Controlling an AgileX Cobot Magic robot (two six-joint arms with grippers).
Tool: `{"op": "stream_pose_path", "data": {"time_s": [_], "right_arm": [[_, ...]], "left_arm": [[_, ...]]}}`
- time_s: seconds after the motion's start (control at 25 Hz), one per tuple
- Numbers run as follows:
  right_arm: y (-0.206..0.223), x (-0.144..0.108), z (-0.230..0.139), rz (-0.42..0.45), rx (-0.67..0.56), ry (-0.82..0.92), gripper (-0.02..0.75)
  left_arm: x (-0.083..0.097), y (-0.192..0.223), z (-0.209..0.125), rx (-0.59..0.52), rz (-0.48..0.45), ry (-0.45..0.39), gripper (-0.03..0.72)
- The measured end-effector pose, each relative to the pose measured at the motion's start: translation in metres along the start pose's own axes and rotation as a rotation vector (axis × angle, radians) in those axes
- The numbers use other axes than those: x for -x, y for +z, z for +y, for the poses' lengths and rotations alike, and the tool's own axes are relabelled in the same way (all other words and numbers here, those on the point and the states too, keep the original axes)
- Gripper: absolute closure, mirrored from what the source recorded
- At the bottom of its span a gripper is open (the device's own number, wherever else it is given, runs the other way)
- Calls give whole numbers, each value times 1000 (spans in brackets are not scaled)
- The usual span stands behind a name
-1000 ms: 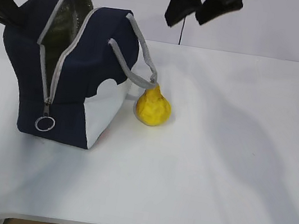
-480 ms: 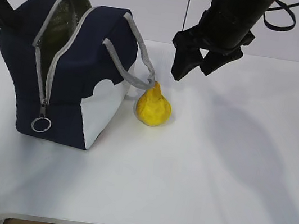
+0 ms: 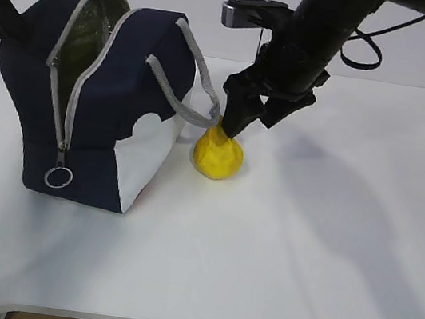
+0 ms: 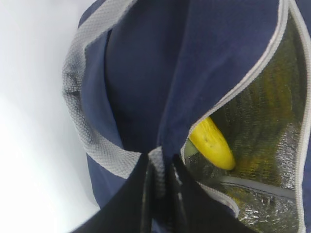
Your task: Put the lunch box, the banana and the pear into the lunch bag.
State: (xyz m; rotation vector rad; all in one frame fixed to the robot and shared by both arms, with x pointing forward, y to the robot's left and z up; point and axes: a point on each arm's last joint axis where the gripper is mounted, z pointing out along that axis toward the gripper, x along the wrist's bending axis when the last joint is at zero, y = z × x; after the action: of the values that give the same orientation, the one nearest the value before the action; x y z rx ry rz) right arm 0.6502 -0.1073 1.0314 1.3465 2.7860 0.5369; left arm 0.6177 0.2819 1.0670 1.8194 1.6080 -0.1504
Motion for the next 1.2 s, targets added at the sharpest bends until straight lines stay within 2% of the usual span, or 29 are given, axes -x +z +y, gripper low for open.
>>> {"op": "stream_pose_path", "data": {"time_s": [0.36,0.96,1.2], "right_arm": [[30,3,6,52,22,-7,158],[45,11,19,14,156,-35,158],[56,13,19,15,150,-44,158]], "left_arm": [[0,0,0,0,2,1,662],[0,0,0,-1,3,1,662],[0,0,0,-1,3,-1,662]]}}
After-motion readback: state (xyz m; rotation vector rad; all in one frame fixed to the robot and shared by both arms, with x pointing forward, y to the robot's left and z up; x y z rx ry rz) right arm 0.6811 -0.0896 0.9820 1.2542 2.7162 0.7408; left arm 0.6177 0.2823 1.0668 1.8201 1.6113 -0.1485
